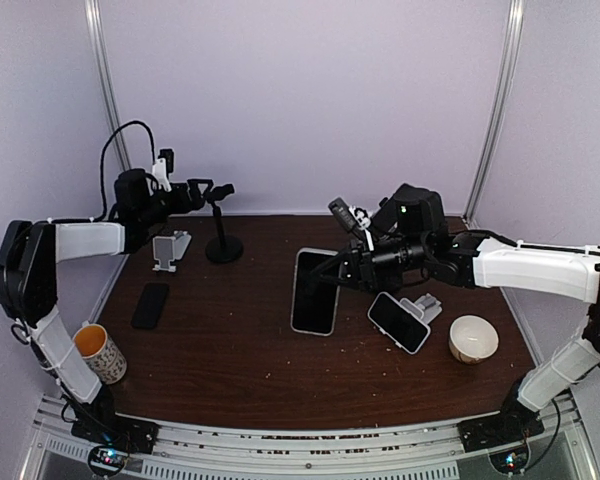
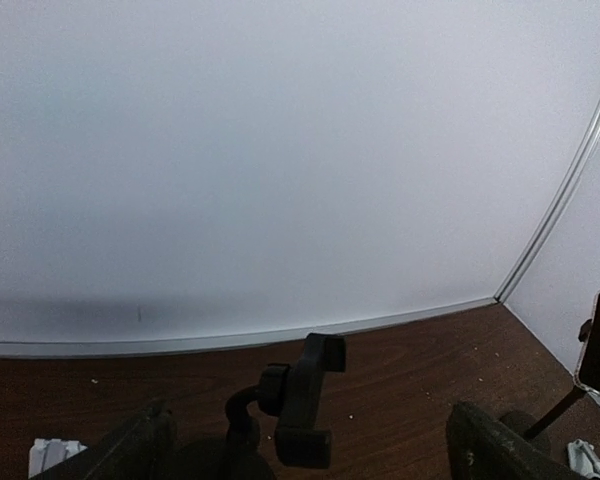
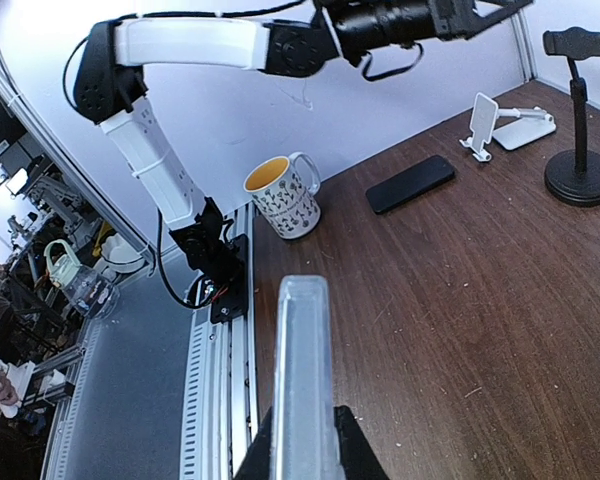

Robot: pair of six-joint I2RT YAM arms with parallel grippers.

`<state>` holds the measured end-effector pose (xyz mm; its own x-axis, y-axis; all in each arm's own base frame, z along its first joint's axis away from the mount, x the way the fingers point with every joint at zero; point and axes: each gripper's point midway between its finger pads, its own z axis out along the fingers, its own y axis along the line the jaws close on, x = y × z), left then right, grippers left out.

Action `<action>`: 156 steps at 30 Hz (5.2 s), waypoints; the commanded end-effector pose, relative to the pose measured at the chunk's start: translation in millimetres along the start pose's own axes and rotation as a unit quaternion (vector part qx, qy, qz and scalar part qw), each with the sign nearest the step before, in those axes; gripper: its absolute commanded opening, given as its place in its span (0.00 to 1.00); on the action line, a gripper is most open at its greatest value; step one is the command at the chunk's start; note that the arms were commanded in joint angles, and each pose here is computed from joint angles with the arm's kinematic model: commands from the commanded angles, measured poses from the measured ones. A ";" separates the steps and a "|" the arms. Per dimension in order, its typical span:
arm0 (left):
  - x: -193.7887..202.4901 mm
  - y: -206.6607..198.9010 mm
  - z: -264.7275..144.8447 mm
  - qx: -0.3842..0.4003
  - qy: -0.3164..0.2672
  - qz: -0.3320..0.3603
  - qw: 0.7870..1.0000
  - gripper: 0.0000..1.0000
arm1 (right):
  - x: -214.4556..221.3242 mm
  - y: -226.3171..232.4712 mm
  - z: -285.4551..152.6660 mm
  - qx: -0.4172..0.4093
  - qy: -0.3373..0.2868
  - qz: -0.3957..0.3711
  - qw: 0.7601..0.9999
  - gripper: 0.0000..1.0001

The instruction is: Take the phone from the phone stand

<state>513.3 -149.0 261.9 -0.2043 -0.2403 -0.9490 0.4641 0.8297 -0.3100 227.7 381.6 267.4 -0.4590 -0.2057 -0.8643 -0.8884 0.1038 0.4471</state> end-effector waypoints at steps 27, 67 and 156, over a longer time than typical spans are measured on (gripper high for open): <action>18.8 -220.1 -125.3 0.091 0.153 0.175 0.968 0.98 | -82.2 -47.6 -35.7 0.171 -0.181 0.090 0.964 0.02; 125.0 -335.5 -56.8 0.224 0.305 0.132 0.916 0.95 | -70.2 -59.0 -7.5 0.196 -0.175 0.137 0.955 0.00; 273.0 -13.0 -104.3 -0.220 0.450 -0.001 0.865 0.65 | -71.4 -74.5 -81.8 0.262 -0.222 0.079 0.936 0.86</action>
<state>346.5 -183.5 22.0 -0.9069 0.1024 -0.4088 0.1660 0.9784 -0.1233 322.0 311.2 295.1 -0.4763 0.2380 -0.8464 -0.6187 0.5933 0.5150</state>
